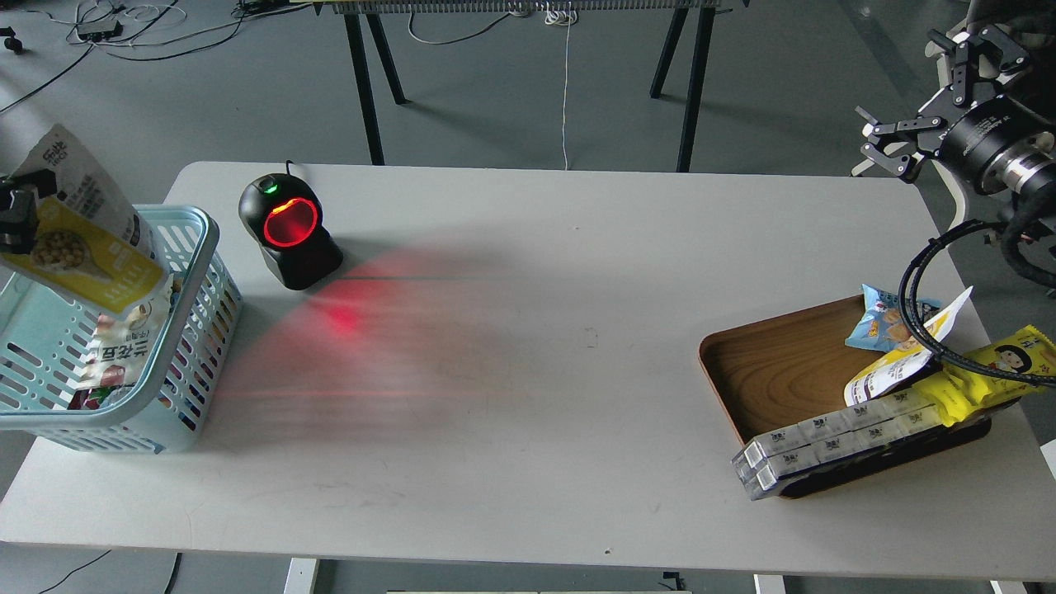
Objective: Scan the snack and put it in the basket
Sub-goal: 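Lower the yellow packet into the blue basket and release it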
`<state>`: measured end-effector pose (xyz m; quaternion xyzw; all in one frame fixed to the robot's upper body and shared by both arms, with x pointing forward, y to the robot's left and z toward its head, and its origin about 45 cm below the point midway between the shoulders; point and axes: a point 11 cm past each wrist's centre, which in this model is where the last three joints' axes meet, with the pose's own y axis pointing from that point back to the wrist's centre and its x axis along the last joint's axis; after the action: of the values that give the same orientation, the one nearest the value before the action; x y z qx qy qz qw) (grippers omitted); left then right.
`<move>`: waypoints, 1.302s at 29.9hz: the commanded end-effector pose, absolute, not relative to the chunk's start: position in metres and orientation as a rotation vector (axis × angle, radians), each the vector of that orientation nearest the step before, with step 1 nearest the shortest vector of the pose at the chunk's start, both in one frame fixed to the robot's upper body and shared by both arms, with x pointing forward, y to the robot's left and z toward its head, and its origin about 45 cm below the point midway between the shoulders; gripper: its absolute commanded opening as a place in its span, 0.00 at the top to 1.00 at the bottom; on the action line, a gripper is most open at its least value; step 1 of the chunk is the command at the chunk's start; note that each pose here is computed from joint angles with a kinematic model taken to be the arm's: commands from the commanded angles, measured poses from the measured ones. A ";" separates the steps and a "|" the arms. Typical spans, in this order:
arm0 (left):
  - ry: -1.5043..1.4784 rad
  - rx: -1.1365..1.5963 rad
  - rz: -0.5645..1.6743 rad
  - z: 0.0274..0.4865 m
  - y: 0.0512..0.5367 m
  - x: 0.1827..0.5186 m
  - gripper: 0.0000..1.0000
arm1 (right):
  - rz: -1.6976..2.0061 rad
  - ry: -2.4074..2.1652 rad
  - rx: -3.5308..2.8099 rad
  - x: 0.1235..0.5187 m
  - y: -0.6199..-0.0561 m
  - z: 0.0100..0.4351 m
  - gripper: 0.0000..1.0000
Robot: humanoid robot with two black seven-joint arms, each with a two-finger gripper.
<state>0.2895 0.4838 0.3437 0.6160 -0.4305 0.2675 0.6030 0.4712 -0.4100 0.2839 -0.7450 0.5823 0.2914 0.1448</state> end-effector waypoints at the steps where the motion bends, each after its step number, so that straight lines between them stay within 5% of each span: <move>1: -0.960 1.431 0.588 0.329 0.486 0.281 0.99 | 0.845 1.681 -2.145 0.470 -0.411 0.282 0.01; 21: -0.843 1.471 0.508 0.289 0.497 0.261 0.93 | 0.862 1.691 -2.139 0.467 -0.412 0.273 0.01; 25: -0.863 1.466 0.520 0.292 0.496 0.263 0.68 | 0.862 1.691 -2.139 0.467 -0.412 0.273 0.01; 28: -0.870 1.465 0.525 0.294 0.496 0.264 0.08 | 0.863 1.693 -2.138 0.467 -0.413 0.273 0.01; 29: -0.876 1.464 0.529 0.296 0.496 0.265 0.00 | 0.862 1.691 -2.139 0.467 -0.412 0.273 0.01; 39: -1.117 1.355 0.710 0.384 0.474 0.314 0.00 | 0.864 1.693 -2.141 0.467 -0.412 0.273 0.01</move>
<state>0.3001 0.4828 0.3569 0.6019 -0.4517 0.2813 0.5955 0.4666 -0.4118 0.2727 -0.7409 0.5853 0.2989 0.1384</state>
